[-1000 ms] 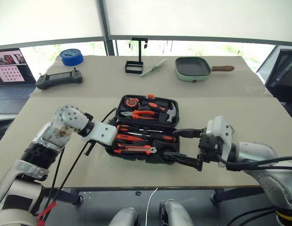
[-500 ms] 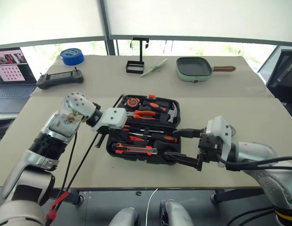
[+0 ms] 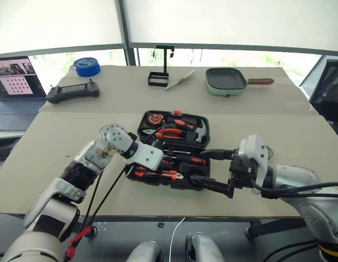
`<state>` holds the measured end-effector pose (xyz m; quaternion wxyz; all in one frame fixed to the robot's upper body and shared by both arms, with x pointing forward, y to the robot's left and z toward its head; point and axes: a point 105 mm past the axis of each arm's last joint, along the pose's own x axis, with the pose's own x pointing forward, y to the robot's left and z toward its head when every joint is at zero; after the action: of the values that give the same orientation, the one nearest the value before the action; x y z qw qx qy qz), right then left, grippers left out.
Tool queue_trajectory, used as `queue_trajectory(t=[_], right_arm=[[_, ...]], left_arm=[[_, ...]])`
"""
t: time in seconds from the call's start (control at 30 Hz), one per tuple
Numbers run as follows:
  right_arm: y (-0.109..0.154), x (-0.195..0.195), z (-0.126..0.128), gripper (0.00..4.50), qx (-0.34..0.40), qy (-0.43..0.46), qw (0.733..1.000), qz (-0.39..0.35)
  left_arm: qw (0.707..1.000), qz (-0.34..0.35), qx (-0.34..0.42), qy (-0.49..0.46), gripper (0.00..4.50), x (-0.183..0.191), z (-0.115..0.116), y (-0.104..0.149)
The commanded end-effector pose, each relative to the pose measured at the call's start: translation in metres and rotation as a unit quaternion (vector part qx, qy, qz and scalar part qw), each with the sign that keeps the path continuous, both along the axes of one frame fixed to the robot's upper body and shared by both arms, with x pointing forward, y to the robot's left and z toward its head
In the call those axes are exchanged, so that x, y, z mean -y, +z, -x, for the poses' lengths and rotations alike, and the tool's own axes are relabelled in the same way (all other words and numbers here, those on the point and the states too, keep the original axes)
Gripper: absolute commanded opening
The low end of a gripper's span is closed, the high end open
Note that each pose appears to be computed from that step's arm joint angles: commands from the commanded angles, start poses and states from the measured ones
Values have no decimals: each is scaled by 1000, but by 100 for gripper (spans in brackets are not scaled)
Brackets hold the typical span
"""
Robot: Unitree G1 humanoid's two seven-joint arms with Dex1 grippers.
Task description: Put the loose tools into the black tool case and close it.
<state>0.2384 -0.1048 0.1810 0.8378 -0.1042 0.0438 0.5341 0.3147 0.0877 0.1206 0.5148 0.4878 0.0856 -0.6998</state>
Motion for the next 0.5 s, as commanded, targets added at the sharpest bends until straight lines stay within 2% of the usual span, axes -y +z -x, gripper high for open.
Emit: queue_trajectory(t=[0.03, 0.3, 0.5], right_arm=[[11, 0, 5, 450, 21, 3, 1000, -10], [9, 2, 6, 450, 18, 1, 1000, -7], [9, 1, 5, 450, 18, 6, 1000, -7]], left_arm=[[999, -24, -20, 21, 5, -11, 1, -20], [997, 59, -43, 34, 5, -9, 5, 22], [999, 23, -34, 16, 5, -14, 13, 14]])
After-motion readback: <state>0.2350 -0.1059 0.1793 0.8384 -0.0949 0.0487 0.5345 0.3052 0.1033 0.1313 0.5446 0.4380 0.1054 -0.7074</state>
